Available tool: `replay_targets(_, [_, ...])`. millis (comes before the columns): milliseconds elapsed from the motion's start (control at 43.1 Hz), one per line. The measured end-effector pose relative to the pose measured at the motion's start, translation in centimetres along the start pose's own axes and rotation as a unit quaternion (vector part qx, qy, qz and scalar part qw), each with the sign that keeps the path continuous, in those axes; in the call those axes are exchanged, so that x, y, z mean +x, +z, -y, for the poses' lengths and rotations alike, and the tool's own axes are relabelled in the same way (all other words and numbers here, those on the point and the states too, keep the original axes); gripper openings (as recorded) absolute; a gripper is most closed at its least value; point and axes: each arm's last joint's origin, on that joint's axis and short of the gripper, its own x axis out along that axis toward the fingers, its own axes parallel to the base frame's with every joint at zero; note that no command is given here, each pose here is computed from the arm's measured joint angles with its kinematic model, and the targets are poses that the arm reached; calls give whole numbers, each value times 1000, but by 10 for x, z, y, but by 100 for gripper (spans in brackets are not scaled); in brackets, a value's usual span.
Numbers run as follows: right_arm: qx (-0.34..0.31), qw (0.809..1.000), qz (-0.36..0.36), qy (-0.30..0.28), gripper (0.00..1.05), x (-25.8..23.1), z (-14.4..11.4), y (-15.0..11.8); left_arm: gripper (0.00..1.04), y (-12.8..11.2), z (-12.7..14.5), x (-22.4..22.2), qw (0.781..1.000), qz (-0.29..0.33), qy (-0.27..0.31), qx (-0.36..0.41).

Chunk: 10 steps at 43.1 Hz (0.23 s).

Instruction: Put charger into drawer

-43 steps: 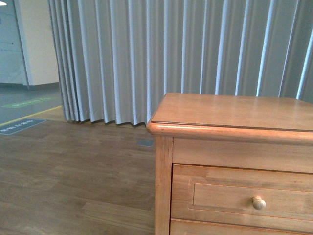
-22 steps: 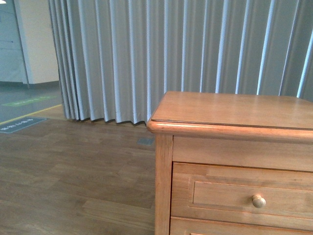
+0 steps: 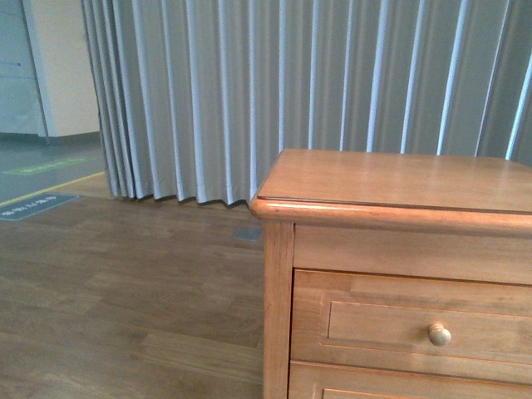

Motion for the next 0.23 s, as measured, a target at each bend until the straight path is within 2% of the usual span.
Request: replay_targets(232, [0,1000,0,0,50,0,0,0,99,0,0,0,1000,0,0,0])
